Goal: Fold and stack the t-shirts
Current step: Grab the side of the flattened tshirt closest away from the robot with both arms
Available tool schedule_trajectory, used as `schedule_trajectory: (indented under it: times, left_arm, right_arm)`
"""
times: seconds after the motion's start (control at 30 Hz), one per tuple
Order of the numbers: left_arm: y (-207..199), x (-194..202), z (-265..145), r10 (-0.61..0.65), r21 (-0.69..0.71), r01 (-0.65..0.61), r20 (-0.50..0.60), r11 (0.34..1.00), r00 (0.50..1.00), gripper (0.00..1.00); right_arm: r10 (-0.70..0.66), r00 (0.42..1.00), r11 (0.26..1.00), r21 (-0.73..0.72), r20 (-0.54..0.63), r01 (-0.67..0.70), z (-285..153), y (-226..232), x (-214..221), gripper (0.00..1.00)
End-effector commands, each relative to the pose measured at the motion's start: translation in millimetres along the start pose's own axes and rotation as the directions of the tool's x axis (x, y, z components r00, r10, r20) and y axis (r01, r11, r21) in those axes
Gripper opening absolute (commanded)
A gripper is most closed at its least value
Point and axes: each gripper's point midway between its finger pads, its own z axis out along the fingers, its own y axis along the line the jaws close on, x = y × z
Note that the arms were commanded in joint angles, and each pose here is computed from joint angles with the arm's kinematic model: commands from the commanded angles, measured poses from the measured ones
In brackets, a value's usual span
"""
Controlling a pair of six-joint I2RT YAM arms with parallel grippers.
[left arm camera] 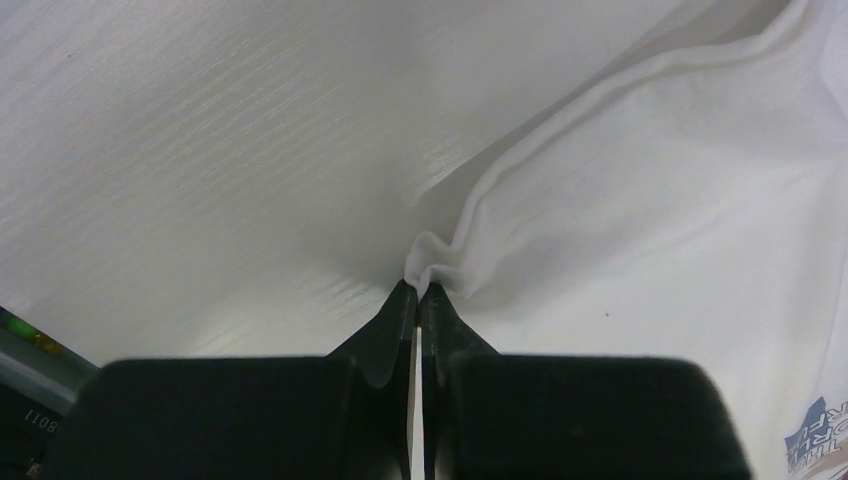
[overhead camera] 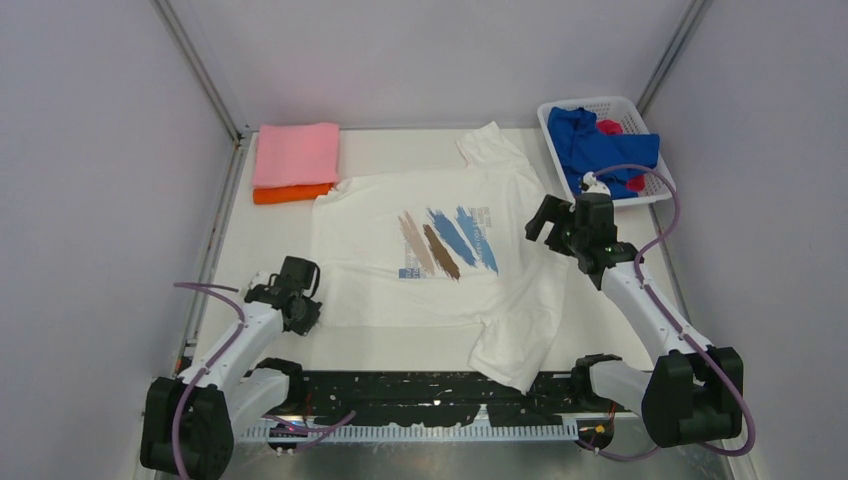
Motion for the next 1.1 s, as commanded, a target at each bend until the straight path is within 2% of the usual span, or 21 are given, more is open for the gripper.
schedule_trajectory:
  times: [0.0,0.1,0.2,0.37,0.43,0.47,0.63,0.7,0.77,0.9,1.07]
  left_arm:
    - [-3,-17,0,0.005,-0.018,-0.004,0.066,1.0,0.998,0.0]
    - [-4,-35,-2,-0.006,-0.023,0.008,0.101,1.0,0.995,0.0]
    - [-10,-47,-3,-0.015,-0.008,0.016,0.114,1.0,0.993,0.0]
    - [-19,-54,-4,0.009,0.006,-0.01,0.123,1.0,0.992,0.0]
    - [-21,-57,-4,0.023,0.009,-0.025,0.126,1.0,0.992,0.0]
    - [-23,-56,-5,0.032,0.016,-0.034,0.121,0.999,0.992,0.0]
    - [-29,-52,-4,0.049,0.042,-0.053,0.093,0.998,0.994,0.0]
    - [-29,-50,-4,0.051,0.051,-0.056,0.086,0.997,0.995,0.0]
    - [-27,-46,-3,0.054,0.058,-0.058,0.076,0.997,0.996,0.0]
    - [-25,-42,-3,0.059,0.07,-0.064,0.071,0.996,0.996,0.0]
    - [-25,-40,-4,0.062,0.086,-0.068,0.064,0.994,0.996,0.0]
  right_arm:
    - [-0.051,0.999,0.999,0.002,0.02,0.051,-10,3,-13,0.96]
    - [-0.074,0.997,0.997,0.0,-0.024,0.074,-16,4,-3,0.96]
    - [-0.163,0.983,0.987,-0.02,-0.088,0.162,-22,19,18,0.95]
    - [-0.334,0.909,0.94,-0.016,-0.25,0.341,-44,29,68,0.98]
    - [-0.402,0.86,0.915,-0.096,-0.314,0.393,-58,40,97,1.0]
    - [-0.422,0.836,0.905,-0.115,-0.35,0.409,-65,38,108,0.98]
    - [-0.597,0.619,0.801,-0.337,-0.511,0.495,-117,43,185,0.88]
    - [-0.626,0.536,0.776,-0.382,-0.567,0.502,-137,35,210,0.81]
    - [-0.641,0.478,0.758,-0.398,-0.601,0.516,-152,27,227,0.76]
    - [-0.655,0.405,0.74,-0.433,-0.637,0.515,-169,13,251,0.67]
    - [-0.681,0.377,0.719,-0.475,-0.628,0.507,-164,18,270,0.6]
